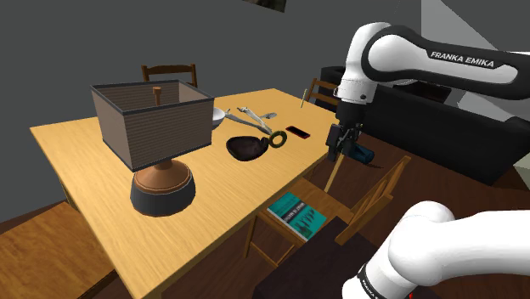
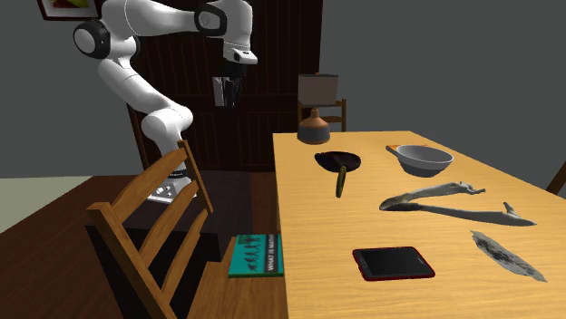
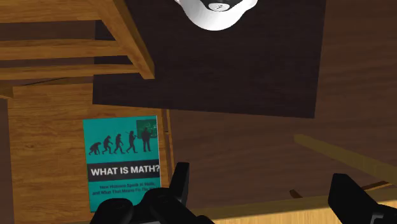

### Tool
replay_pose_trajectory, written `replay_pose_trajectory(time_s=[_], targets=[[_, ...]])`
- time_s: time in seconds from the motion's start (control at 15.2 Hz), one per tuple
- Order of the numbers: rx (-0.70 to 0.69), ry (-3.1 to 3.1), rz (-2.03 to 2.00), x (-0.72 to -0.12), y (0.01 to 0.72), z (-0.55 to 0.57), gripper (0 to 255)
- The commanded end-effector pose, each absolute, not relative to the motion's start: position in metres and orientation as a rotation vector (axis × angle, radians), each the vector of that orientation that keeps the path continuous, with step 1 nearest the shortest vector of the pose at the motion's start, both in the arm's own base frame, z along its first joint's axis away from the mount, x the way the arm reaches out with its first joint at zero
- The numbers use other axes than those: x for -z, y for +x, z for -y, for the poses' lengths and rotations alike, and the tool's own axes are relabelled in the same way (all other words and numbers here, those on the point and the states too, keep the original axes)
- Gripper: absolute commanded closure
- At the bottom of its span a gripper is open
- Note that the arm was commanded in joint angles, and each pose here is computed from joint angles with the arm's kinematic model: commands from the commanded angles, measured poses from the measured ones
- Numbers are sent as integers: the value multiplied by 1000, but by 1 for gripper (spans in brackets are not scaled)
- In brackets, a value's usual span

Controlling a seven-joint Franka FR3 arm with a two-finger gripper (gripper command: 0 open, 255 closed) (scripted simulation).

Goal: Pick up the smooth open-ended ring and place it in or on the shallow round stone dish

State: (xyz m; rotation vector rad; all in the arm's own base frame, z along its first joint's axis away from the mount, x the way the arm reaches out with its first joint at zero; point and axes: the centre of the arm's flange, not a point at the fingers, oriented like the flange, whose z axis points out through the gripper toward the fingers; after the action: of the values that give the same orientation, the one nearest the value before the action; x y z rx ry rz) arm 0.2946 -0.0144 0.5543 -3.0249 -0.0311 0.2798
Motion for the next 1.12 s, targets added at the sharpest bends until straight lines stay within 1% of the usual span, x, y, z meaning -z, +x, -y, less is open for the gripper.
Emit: replay_pose_trajectory(time_s=[0.0,0.53,1.06], targets=[[-280,-3025,31,-554,295,14,0],[-266,-3026,416,-521,354,86,0],[-247,-2980,802,-489,431,141,0]])
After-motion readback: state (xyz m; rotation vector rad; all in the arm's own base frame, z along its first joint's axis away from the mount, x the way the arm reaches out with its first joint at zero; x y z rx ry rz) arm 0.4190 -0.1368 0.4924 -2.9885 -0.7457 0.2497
